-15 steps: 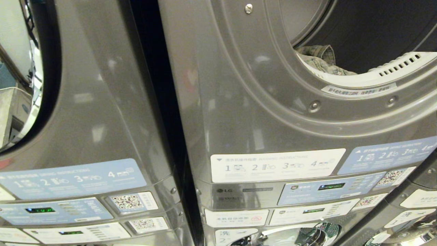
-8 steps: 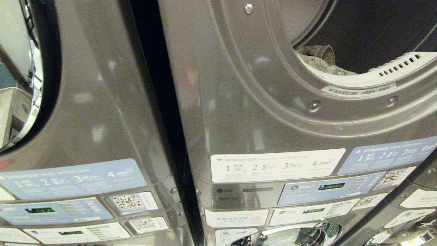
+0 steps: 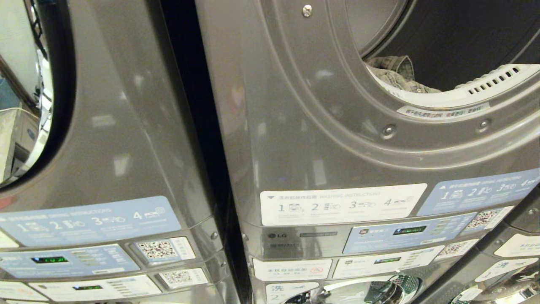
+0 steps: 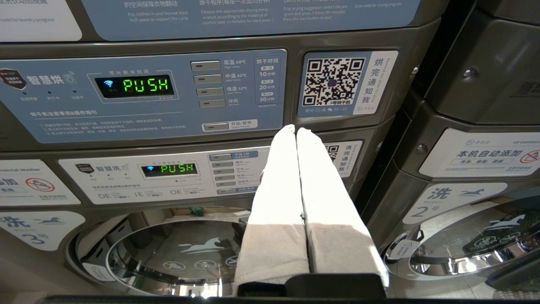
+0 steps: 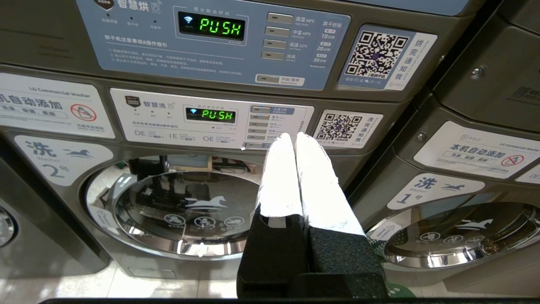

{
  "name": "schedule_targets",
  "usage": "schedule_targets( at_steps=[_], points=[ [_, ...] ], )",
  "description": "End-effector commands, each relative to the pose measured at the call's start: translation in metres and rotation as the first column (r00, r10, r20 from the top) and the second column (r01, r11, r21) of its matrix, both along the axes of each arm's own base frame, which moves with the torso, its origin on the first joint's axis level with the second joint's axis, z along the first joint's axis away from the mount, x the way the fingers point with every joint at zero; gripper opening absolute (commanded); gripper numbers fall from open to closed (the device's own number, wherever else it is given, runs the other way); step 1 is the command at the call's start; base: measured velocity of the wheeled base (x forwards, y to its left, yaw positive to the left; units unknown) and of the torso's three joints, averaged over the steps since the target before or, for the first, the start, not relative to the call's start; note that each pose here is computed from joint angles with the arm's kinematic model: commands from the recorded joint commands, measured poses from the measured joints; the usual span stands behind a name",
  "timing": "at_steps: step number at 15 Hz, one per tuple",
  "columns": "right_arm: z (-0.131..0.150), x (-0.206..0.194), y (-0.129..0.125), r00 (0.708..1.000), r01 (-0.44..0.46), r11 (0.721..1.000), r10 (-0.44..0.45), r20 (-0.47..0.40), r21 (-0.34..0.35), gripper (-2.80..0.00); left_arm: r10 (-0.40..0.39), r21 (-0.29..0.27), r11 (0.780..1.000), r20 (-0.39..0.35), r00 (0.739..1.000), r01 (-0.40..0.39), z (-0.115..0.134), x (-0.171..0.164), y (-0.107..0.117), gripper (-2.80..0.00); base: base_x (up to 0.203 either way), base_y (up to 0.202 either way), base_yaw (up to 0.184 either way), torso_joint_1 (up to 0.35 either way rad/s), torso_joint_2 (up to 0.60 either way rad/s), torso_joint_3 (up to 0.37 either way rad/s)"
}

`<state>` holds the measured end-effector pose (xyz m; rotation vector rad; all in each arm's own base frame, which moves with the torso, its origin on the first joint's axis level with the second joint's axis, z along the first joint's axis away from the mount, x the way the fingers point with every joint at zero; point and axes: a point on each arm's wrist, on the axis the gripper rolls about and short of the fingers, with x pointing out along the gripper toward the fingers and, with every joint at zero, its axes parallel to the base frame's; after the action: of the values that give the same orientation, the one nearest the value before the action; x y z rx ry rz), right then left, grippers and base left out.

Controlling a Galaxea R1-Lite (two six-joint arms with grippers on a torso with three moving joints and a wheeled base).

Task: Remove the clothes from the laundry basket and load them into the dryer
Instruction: Close the dryer

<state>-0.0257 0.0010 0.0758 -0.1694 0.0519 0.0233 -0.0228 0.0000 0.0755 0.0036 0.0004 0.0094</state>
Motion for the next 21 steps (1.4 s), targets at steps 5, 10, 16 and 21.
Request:
schedule_targets(
  at_steps=[5,10,16,21],
  points=[
    [-0.0001,0.0001,0.0,1.0,-0.001,1.0,0.001,0.0,-0.001,-2.8,0.001,-0.001,1.0,-0.001,1.0,-0.001,0.0,0.0001,0.0,-2.8,0.0,0.0,0.0,0.0,0.0,0.0],
    [0.0001,0.0001,0.0,1.0,-0.001,1.0,0.001,0.0,0.0,-2.8,0.001,-0.001,1.0,0.0,1.0,-0.001,0.0,0.0,0.0,-2.8,0.0,0.0,0.0,0.0,0.0,0.0],
    [0.0003,0.0,0.0001,1.0,-0.003,1.0,0.003,0.0,-0.001,-2.8,0.001,-0.001,1.0,0.001,1.0,-0.001,0.0001,0.0,0.0,-2.8,0.0,0.0,0.0,0.0,0.0,0.0],
    [0.0002,0.0,0.0001,1.0,-0.003,1.0,0.003,-0.002,-0.001,-2.8,0.001,-0.001,1.0,0.0,1.0,-0.001,0.0,0.0,0.0,-2.8,-0.162,0.0,0.0,-0.001,0.01,0.002]
  ],
)
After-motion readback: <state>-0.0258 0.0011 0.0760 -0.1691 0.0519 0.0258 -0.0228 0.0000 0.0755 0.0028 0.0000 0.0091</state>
